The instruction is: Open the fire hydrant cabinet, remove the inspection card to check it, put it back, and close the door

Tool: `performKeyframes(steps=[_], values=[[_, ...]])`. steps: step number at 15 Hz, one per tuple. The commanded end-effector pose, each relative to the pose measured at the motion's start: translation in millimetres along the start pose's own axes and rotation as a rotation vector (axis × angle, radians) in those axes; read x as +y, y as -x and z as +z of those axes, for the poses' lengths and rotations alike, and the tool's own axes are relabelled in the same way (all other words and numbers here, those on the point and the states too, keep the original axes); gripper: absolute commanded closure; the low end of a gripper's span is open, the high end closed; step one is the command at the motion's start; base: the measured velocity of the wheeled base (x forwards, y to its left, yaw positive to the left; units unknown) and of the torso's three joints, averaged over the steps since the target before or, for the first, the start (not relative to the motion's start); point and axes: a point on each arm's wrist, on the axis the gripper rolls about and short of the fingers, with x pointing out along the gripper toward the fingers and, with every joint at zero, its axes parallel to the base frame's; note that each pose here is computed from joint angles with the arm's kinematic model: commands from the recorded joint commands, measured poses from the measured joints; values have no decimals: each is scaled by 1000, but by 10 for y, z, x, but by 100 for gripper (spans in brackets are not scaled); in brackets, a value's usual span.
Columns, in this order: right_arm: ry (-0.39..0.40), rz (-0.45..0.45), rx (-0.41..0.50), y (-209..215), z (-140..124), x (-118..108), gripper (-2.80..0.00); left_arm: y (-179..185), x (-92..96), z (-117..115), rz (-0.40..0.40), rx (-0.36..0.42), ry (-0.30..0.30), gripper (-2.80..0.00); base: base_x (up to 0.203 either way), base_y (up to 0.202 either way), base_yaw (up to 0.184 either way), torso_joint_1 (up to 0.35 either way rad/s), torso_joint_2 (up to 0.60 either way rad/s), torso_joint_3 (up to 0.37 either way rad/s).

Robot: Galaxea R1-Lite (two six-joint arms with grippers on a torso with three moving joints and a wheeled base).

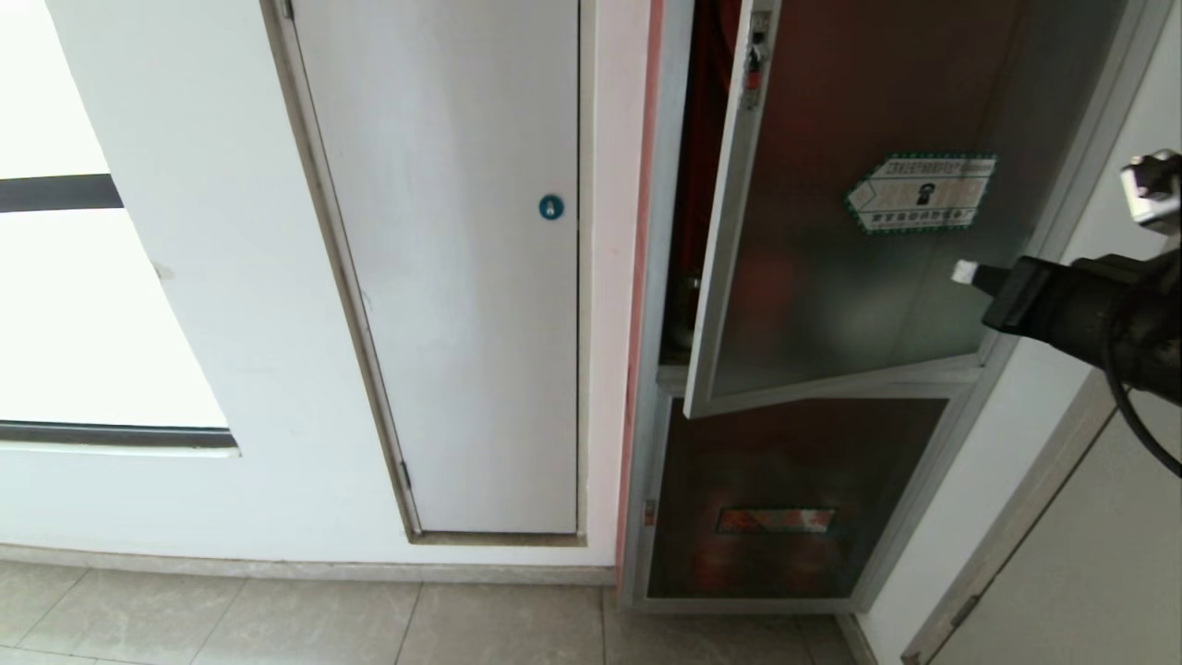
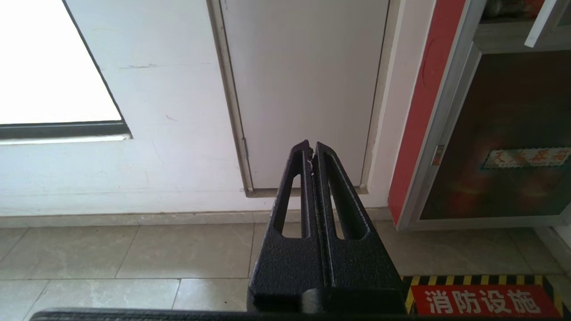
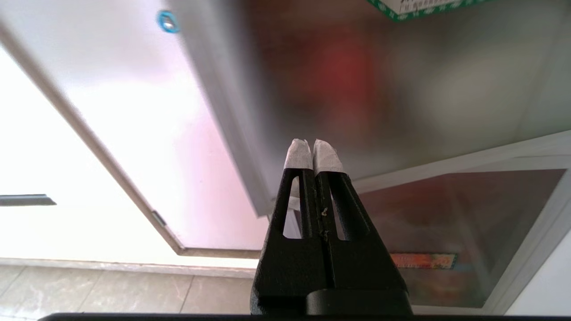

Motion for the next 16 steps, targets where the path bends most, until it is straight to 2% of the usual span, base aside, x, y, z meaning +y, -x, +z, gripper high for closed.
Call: performKeyframes(steps=[1, 5, 9, 12, 16], values=[[29, 45, -144, 841, 138, 130, 0, -9, -1, -34, 0, 13, 0, 0, 0, 0, 0, 0, 0, 0], [57, 108, -219, 1663, -85, 191, 0, -9, -1, -34, 0, 13, 0, 0, 0, 0, 0, 0, 0, 0], [66, 198, -182, 2378, -386, 234, 0, -9, -1, -34, 0, 13, 0, 0, 0, 0, 0, 0, 0, 0], [58, 228, -116, 2590, -662, 212, 0, -9, -1, -34, 0, 13, 0, 0, 0, 0, 0, 0, 0, 0], [60, 228, -123, 2696, -1018, 151, 0, -9, -1, -34, -2, 13, 0, 0, 0, 0, 0, 0, 0, 0]])
